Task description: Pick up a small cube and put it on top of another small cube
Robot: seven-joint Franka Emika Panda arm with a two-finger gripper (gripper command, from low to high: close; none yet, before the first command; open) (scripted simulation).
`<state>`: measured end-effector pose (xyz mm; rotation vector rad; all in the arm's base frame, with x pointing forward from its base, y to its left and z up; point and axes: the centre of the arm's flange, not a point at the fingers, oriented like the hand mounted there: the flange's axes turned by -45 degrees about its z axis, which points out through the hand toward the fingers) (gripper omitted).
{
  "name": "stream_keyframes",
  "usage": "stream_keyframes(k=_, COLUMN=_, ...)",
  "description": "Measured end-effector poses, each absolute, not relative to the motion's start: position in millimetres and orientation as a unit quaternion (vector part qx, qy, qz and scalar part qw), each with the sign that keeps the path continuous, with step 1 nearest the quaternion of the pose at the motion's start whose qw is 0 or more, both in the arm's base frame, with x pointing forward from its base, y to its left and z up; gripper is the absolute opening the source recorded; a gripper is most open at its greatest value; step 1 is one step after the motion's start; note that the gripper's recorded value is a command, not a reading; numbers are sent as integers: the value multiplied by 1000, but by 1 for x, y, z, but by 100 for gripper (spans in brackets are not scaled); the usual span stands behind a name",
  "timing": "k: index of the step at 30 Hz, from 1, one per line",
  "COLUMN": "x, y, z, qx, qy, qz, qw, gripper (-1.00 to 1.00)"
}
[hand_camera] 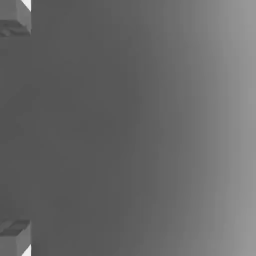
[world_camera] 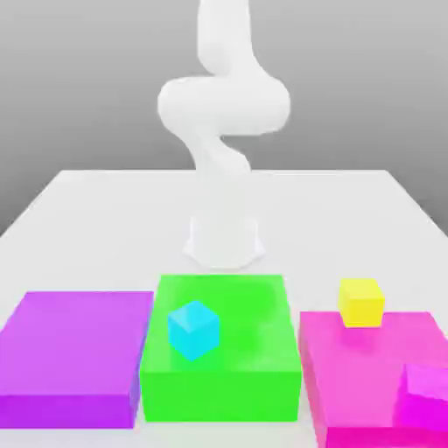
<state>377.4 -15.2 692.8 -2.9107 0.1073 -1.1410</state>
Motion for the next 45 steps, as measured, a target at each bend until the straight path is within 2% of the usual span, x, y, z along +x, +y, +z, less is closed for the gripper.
stream_keyframes(k=9, x=477, y=-85, z=606, qx=-951, qy=141, qz=-273, qw=16, gripper=0)
stream_keyframes(k=18, x=541, y=-173, z=488, qx=-950, qy=254, qz=-181, qw=17, gripper=0)
stream_keyframes(k=27, x=563, y=-258, z=345, qx=-929, qy=358, qz=-88, qw=12, gripper=0)
stream_keyframes(k=34, x=546, y=-321, z=223, qx=-900, qy=436, qz=-16, qw=2, gripper=0)
stream_keyframes(k=38, x=540, y=-333, z=153, qx=-893, qy=450, qz=-1, qw=0, gripper=0)
stream_keyframes(k=39, x=540, y=-333, z=139, qx=-893, qy=451, qz=0, qw=0, gripper=-100)
stream_keyframes(k=45, x=539, y=-333, z=133, qx=-893, qy=451, qz=-1, qw=1, gripper=-100)
